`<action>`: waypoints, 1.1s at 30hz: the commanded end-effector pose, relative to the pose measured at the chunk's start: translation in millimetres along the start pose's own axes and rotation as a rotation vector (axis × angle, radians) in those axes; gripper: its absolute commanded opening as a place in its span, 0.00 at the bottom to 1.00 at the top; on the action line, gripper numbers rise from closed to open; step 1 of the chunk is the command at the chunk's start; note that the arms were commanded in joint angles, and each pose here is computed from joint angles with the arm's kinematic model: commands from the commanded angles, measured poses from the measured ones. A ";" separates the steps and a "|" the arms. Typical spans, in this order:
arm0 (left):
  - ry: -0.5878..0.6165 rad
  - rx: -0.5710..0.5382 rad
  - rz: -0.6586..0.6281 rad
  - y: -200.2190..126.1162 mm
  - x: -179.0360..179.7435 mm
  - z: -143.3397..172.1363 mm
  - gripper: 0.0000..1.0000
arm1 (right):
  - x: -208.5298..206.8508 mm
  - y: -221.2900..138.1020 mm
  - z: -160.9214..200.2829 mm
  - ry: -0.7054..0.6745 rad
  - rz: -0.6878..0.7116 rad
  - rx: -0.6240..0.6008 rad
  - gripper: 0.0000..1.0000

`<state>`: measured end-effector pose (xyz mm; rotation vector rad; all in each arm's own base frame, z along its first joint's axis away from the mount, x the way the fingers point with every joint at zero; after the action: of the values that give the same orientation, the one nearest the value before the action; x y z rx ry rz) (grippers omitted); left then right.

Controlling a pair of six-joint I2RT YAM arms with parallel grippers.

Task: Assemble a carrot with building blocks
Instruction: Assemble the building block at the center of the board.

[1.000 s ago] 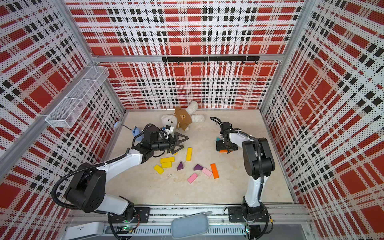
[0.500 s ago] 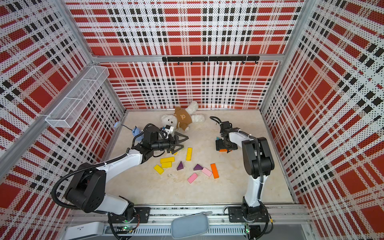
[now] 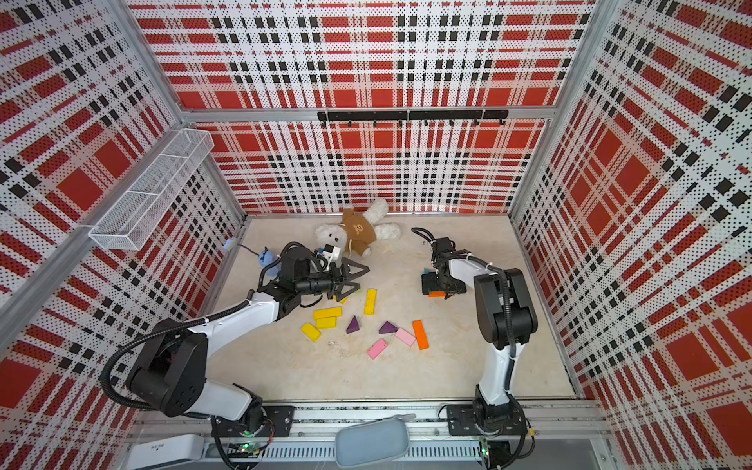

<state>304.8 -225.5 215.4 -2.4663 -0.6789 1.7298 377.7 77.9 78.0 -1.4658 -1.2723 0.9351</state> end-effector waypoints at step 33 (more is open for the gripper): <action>0.011 0.012 0.038 3.8 -9.5 1.9 0.99 | -2.8 -7.2 12.7 0.035 -0.004 -0.015 0.90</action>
<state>302.3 -228.9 215.6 -2.4664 -0.6638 1.7258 361.8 76.4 76.8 -1.4721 -1.2460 0.9126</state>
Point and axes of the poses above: each gripper's point midway between its finger pads, its own y axis out along the fingers, its own x axis along the line the jaws close on, z = x × y, the point moved 6 cm from there along -y, back along the fingers, and after that the axes turned 12 degrees about y, right-handed, at the moved point
